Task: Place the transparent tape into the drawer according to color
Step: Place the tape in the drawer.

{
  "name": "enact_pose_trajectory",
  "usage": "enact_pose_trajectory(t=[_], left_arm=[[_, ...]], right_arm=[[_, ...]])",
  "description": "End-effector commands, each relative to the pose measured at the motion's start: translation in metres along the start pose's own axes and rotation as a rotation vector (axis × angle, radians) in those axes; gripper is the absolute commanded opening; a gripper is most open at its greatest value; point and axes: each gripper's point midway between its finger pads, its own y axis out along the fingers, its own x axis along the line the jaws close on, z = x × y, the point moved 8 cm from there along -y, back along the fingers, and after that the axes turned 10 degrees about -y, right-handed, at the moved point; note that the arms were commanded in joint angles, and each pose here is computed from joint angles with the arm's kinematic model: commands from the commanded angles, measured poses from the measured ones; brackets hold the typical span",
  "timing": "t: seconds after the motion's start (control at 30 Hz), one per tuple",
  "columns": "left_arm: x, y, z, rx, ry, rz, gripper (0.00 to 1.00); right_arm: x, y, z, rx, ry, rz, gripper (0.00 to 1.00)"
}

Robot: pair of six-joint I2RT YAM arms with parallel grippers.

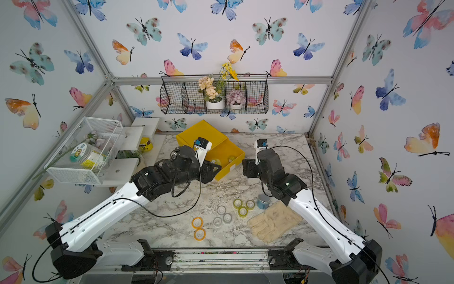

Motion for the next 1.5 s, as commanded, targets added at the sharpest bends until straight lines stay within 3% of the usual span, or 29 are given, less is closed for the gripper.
enact_pose_trajectory(t=[0.0,0.4,0.83,1.0,1.27,1.47], left_arm=[[0.025,0.032,-0.01,0.009,-0.067,-0.098,0.45],[0.045,0.108,-0.015,0.124,-0.08,-0.175,0.48],[0.053,0.131,-0.005,0.184,-0.068,-0.215,0.61],[0.046,0.121,-0.016,0.159,-0.067,-0.198,0.68],[0.027,0.078,-0.037,0.075,-0.079,-0.1,0.9],[0.023,0.049,-0.022,0.062,-0.085,-0.016,0.97]], right_arm=[[-0.003,-0.002,-0.002,-0.028,0.014,0.023,0.7],[-0.005,-0.004,0.001,-0.041,0.023,0.035,0.7],[-0.006,-0.006,0.006,-0.048,0.035,0.031,0.7],[-0.006,-0.01,0.005,-0.063,0.04,0.021,0.71],[-0.006,-0.013,0.01,-0.053,0.04,0.004,0.7],[-0.005,-0.011,0.024,0.011,0.024,-0.027,0.7]])
